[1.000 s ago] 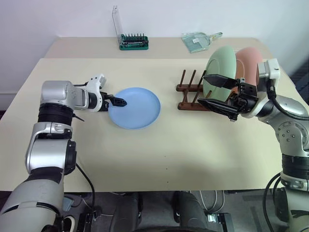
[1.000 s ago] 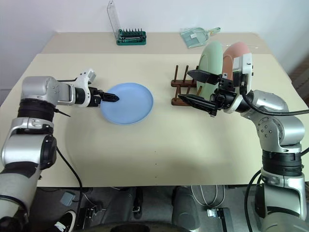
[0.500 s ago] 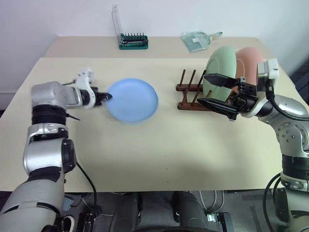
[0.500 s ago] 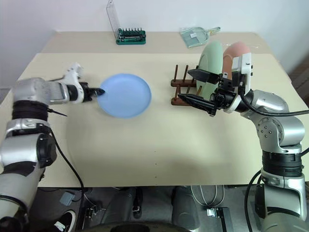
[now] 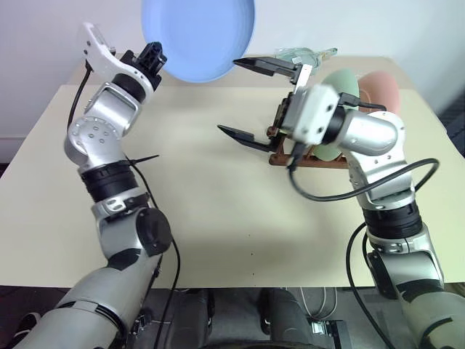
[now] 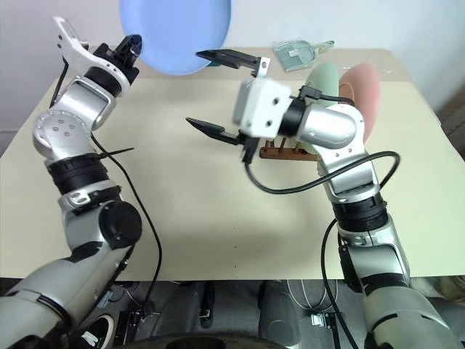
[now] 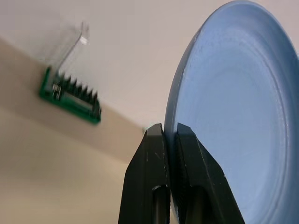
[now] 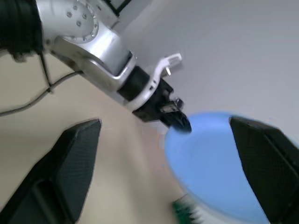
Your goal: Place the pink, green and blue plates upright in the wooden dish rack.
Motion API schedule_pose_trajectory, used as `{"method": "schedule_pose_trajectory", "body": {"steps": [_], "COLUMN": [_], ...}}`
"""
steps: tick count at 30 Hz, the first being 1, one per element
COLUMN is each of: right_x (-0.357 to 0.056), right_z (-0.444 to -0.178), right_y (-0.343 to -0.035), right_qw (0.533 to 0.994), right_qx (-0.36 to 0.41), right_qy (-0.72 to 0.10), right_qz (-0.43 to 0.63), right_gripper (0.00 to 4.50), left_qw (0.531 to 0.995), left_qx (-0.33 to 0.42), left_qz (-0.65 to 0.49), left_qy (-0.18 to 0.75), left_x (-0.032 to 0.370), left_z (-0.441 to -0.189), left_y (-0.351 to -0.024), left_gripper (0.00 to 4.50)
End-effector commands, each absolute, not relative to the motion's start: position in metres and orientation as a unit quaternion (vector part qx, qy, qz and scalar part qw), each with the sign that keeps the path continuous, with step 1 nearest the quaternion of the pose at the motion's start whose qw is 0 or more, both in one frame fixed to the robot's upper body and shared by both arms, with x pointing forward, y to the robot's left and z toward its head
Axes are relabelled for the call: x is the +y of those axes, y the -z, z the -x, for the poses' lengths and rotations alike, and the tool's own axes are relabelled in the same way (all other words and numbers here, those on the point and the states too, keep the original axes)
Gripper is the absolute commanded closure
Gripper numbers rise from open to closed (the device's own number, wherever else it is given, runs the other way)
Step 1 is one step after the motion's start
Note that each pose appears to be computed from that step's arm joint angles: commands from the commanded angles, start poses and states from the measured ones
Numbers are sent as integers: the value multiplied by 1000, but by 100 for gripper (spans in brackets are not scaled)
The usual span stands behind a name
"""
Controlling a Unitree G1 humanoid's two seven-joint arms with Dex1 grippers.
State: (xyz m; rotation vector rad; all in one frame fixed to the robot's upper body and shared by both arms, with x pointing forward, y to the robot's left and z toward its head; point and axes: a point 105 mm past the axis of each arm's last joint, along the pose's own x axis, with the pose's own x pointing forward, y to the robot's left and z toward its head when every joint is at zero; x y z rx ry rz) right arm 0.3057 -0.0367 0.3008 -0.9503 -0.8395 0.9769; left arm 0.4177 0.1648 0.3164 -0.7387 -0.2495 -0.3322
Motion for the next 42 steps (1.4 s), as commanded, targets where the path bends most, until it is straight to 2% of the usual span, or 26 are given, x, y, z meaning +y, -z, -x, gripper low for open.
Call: {"method": "schedule_pose_trajectory", "body": {"steps": [1,4,9,16,19,26,29,32,33,34,40,41,42], "right_x": [-40,-40,-39,-45,-48,-54,-56,-57,-57,-57,-63,-67,-70], "right_z": [-324,-336,-351,-362,-363,-367,-367,-368,-368,-368,-372,-374,-375], "right_y": [-297,-293,-304,-299,-298,-295,-293,-295,-295,-297,-309,-316,-321], "right_qw": [659,636,634,628,645,645,643,643,642,643,631,630,630], "right_qx": [-391,-399,-415,-399,-391,-381,-380,-380,-380,-381,-388,-390,-392], "right_qy": [-357,-310,-235,-224,-235,-229,-230,-229,-229,-226,-197,-183,-174], "right_qz": [534,583,609,629,613,621,624,625,625,625,643,646,647], "right_gripper": [0,0,0,0,89,439,448,448,450,450,450,450,450], "left_qw": [907,909,913,917,920,929,931,913,909,905,885,879,874], "left_qx": [-177,-190,-204,-188,-201,-189,-194,-166,-163,-163,-175,-179,-181], "left_qz": [343,324,287,272,250,230,223,288,297,298,312,320,325], "left_qy": [167,179,207,224,227,220,215,238,244,258,298,306,312], "left_x": [147,129,105,93,90,87,87,82,81,79,84,86,87], "left_z": [-401,-391,-376,-374,-372,-378,-380,-382,-382,-380,-371,-369,-367], "left_y": [-332,-330,-331,-324,-324,-313,-311,-306,-306,-308,-312,-313,-314], "left_gripper": [448,448,448,448,450,450,450,450,378,348,42,5,5]}}
